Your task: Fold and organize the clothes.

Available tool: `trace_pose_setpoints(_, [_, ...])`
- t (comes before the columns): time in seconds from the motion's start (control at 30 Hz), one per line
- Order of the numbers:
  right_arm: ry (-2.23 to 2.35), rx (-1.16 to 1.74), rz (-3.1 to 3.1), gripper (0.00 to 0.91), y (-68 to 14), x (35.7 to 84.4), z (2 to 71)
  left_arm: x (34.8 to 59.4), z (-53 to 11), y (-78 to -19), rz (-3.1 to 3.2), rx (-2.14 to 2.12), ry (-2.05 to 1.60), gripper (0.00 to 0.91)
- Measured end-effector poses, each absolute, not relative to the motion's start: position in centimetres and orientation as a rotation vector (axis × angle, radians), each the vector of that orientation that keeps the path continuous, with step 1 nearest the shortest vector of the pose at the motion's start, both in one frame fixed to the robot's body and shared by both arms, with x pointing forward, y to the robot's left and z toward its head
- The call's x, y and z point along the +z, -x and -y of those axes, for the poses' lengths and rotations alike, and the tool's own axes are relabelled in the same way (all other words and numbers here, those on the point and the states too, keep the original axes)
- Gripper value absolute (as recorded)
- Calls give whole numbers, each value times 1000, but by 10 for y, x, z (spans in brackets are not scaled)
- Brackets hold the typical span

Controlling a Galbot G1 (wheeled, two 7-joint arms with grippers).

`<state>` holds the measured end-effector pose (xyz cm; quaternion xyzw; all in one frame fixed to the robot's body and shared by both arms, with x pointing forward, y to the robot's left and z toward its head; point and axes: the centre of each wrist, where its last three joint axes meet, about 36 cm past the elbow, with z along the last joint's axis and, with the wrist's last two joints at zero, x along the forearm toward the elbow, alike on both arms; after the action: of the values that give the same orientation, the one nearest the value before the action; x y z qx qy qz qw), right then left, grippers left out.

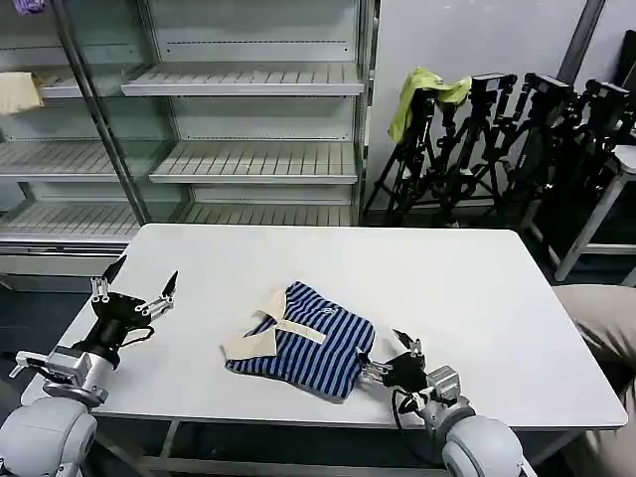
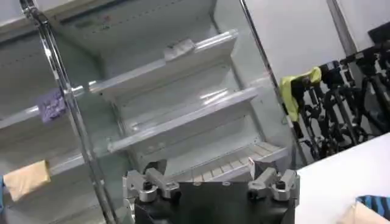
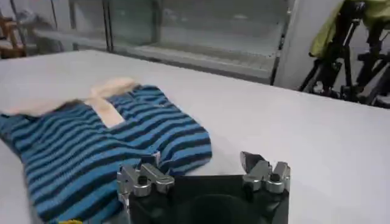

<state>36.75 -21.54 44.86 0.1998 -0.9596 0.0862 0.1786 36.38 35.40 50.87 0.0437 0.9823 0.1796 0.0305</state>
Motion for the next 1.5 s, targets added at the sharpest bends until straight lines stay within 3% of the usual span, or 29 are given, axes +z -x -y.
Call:
trace_pose_setpoints(0.87, [-448, 373, 2717, 907, -445, 445, 234, 506, -354, -361, -3031, 550, -135, 907])
trace_pose_setpoints(1.5, [-545, 336, 2920, 907, -442, 470, 259, 501, -346, -365, -3010, 534, -197, 907])
